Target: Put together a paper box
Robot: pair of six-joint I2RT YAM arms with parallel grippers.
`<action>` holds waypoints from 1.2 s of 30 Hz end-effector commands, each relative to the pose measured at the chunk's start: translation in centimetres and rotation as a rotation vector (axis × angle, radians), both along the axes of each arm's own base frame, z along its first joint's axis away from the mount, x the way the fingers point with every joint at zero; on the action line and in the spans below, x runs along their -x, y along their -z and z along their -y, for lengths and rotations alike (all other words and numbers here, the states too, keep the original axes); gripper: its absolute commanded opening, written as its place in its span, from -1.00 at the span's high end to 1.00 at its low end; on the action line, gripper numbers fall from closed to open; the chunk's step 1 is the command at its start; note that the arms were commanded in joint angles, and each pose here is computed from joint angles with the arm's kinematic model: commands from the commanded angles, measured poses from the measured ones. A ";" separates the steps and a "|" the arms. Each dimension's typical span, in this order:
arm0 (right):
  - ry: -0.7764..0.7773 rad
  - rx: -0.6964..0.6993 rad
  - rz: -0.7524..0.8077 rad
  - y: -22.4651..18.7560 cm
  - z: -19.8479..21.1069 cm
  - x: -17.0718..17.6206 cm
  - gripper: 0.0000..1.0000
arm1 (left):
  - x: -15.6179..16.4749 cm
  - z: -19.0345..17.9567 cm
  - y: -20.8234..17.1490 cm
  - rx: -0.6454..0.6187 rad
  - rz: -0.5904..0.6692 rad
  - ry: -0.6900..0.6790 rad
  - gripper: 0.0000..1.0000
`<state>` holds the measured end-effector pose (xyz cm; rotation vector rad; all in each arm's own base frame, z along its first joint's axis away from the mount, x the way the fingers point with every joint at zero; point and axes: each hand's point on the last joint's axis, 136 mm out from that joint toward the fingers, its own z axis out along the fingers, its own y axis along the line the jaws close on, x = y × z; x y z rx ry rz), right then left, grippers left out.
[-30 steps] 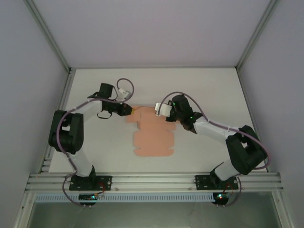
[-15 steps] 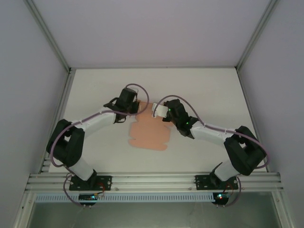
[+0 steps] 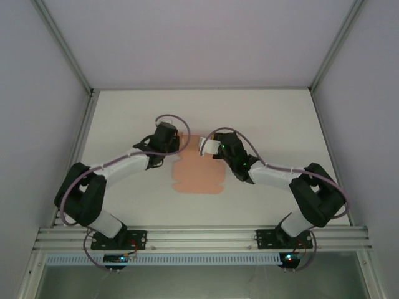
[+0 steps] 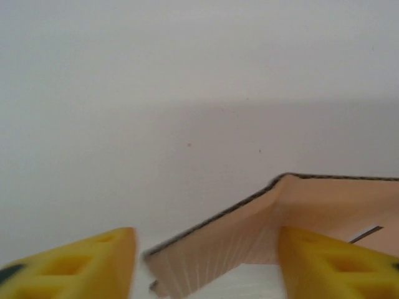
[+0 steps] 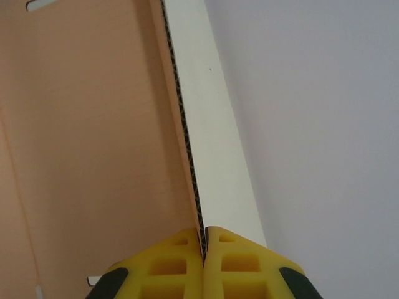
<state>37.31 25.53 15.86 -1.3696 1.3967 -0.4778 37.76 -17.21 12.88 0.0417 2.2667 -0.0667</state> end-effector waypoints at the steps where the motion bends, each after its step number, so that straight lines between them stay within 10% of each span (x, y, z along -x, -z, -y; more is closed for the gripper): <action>1: -0.090 -0.004 0.126 -2.1 -1.7 -1.4 1.00 | 0.1 -1.1 -3.4 0.107 0.044 0.036 -0.84; 15: -0.095 0.135 0.438 -1.4 -3.0 -4.4 1.00 | -2.2 -12.1 -1.3 0.245 -0.022 -0.259 -0.99; 36: -0.118 0.051 0.425 1.2 -2.6 -5.8 1.00 | -7.9 -10.2 5.6 0.259 -0.079 -0.151 -0.99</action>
